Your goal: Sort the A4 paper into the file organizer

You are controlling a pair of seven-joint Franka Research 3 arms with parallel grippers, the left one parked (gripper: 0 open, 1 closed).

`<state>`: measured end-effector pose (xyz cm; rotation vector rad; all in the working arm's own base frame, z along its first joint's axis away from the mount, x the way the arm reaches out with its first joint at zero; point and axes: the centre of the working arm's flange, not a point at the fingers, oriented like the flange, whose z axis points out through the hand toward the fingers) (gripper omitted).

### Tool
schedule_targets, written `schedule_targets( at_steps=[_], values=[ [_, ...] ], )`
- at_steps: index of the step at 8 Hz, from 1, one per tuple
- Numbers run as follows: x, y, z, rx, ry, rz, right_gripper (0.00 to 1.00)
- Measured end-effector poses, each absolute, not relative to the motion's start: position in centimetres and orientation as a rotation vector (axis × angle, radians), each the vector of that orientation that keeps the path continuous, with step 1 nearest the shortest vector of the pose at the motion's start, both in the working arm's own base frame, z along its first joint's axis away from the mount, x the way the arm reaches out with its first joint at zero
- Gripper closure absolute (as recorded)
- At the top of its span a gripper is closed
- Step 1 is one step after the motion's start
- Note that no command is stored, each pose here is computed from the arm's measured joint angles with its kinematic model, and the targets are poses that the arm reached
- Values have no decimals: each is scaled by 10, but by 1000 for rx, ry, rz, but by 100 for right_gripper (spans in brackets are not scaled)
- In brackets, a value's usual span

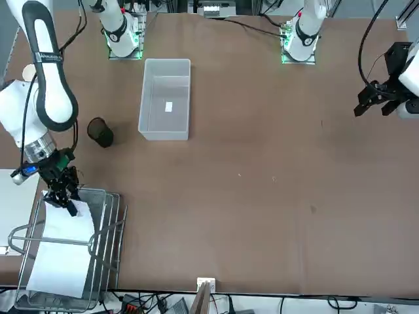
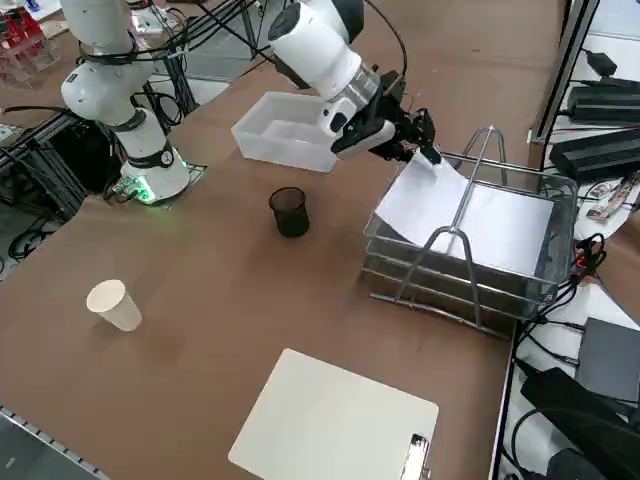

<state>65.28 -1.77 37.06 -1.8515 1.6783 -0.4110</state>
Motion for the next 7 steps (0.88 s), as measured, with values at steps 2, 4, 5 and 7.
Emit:
schedule_targets(
  at_steps=[2,4,5,7],
  values=[
    [651,-11,375,-2041,1540,-384,16],
    [643,-9,406,-2335,1344,-355,0],
    [636,-9,426,-2516,1229,-328,0],
    [625,-4,472,-2788,976,-227,0]
  ],
)
